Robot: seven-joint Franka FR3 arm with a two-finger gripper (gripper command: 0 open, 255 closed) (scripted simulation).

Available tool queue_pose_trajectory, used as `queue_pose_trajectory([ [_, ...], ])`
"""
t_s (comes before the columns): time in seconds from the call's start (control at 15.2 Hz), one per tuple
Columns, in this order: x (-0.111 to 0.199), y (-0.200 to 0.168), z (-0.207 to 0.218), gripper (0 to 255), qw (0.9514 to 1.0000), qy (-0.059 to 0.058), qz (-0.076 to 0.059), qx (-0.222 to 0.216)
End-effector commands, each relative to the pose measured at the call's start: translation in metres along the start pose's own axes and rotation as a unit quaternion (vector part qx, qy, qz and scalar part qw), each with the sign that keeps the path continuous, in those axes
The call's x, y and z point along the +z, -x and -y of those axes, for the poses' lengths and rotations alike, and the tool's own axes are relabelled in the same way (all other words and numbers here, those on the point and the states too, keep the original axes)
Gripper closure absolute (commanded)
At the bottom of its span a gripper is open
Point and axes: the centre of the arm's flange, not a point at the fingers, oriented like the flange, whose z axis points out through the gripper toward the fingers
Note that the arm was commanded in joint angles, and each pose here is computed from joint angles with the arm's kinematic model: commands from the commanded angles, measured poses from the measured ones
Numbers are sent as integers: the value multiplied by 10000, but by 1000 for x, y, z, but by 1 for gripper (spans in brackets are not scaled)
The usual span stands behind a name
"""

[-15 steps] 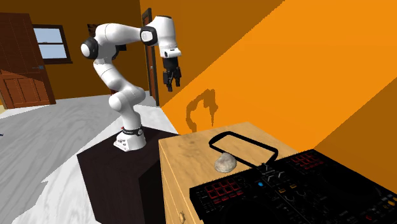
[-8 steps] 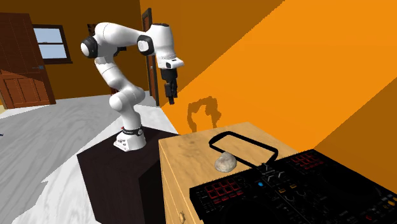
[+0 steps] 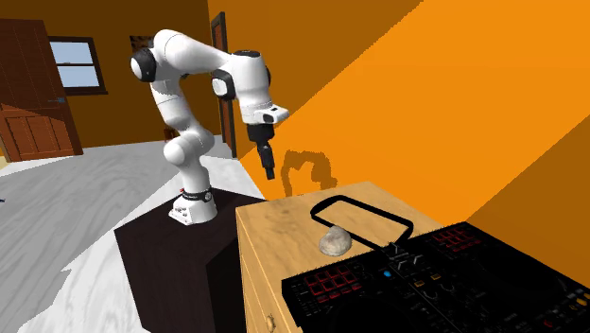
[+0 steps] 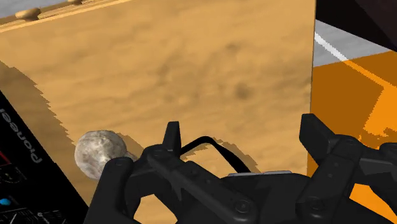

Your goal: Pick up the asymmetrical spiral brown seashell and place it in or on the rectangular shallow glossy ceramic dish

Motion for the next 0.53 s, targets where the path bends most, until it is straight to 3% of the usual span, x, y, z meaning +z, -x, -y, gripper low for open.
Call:
queue_pose_trajectory([
  [0.0,11,-6,-24,0,9991,-18,-16,-433],
  [0.2,28,-19,-59,0,9947,-58,-46,-1026],
  [0.46,50,-43,-101,0,9834,-112,-86,-1811],
])
